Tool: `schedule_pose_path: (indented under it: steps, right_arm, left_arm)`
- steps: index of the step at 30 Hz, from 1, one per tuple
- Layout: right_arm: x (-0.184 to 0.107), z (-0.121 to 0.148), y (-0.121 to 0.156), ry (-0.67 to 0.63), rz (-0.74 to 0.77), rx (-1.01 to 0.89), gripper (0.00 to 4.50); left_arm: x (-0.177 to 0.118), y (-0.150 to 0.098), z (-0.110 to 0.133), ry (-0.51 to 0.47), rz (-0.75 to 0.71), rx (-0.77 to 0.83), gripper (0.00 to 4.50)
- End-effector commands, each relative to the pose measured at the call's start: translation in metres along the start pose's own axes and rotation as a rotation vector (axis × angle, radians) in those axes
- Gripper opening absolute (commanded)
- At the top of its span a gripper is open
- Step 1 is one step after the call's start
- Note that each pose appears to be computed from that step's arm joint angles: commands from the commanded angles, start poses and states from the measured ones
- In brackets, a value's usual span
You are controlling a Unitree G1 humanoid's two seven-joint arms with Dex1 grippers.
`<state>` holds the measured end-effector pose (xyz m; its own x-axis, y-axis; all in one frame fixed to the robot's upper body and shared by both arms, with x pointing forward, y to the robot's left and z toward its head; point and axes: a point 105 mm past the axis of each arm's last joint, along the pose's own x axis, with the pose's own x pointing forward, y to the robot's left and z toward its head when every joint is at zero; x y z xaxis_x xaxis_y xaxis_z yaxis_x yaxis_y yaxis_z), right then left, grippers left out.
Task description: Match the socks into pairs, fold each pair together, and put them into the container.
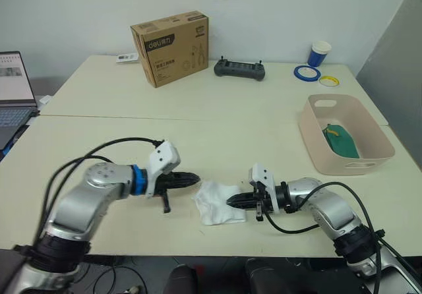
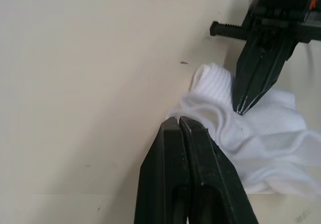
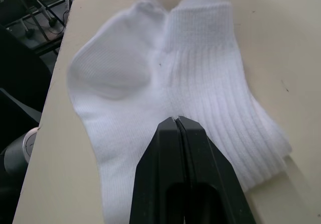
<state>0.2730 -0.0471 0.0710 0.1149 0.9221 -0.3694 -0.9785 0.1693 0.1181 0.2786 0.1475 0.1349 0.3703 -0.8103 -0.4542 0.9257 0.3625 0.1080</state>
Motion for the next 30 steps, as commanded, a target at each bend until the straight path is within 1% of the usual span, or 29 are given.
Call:
schedule_pose_path:
  steps: [1,4,6,8,9,10,11,14,15,18,21,23,26,30]
  right_arm:
    - [-0.008,0.016,-0.001,-0.045,-0.007,-0.022,0.05]
    - [-0.013,0.027,0.003,-0.087,0.002,0.017,0.05]
    - [-0.022,0.039,0.0,-0.141,-0.028,0.079,0.05]
    - [-0.029,0.042,-0.001,-0.151,-0.04,0.11,0.05]
    - [-0.036,0.04,-0.004,-0.146,-0.057,0.151,0.05]
    - [-0.041,0.039,-0.006,-0.144,-0.07,0.182,0.42]
    - [-0.043,0.038,-0.007,-0.142,-0.078,0.204,0.63]
    - [-0.052,0.023,-0.005,-0.025,-0.109,0.276,1.63]
    - [-0.054,0.02,-0.005,0.0,-0.122,0.294,1.97]
    - [-0.053,0.015,-0.003,0.021,-0.14,0.356,3.02]
    - [-0.045,0.004,-0.001,0.068,-0.142,0.423,4.12]
    - [-0.043,0.002,0.002,0.076,-0.123,0.465,4.12]
    - [-0.033,0.005,0.004,0.054,-0.1,0.542,4.12]
    - [-0.016,0.019,0.008,-0.008,-0.021,0.657,4.12]
  left_arm:
    - [-0.003,-0.005,0.021,-0.059,-0.043,0.059,0.0]
    - [0.006,-0.016,0.029,-0.111,-0.089,0.045,0.0]
    - [0.023,-0.036,0.024,-0.116,-0.166,0.049,0.0]
    - [0.033,-0.045,0.02,-0.116,-0.193,0.045,0.0]
    - [0.038,-0.046,0.013,-0.095,-0.193,0.043,0.0]
    - [0.041,-0.047,0.008,-0.079,-0.194,0.044,0.0]
    - [0.043,-0.048,0.005,-0.068,-0.194,0.046,0.0]
    - [0.043,-0.041,-0.022,0.032,-0.145,0.073,0.0]
    - [0.043,-0.038,-0.028,0.051,-0.125,0.082,0.0]
    - [0.044,-0.03,-0.041,0.077,-0.073,0.107,0.0]
    - [0.043,-0.036,-0.051,0.096,-0.103,0.08,0.0]
    - [0.042,-0.038,-0.053,0.101,-0.11,0.078,0.0]
    - [0.041,-0.04,-0.054,0.098,-0.106,0.069,0.0]
    - [0.04,-0.039,-0.055,0.101,-0.091,0.061,0.0]
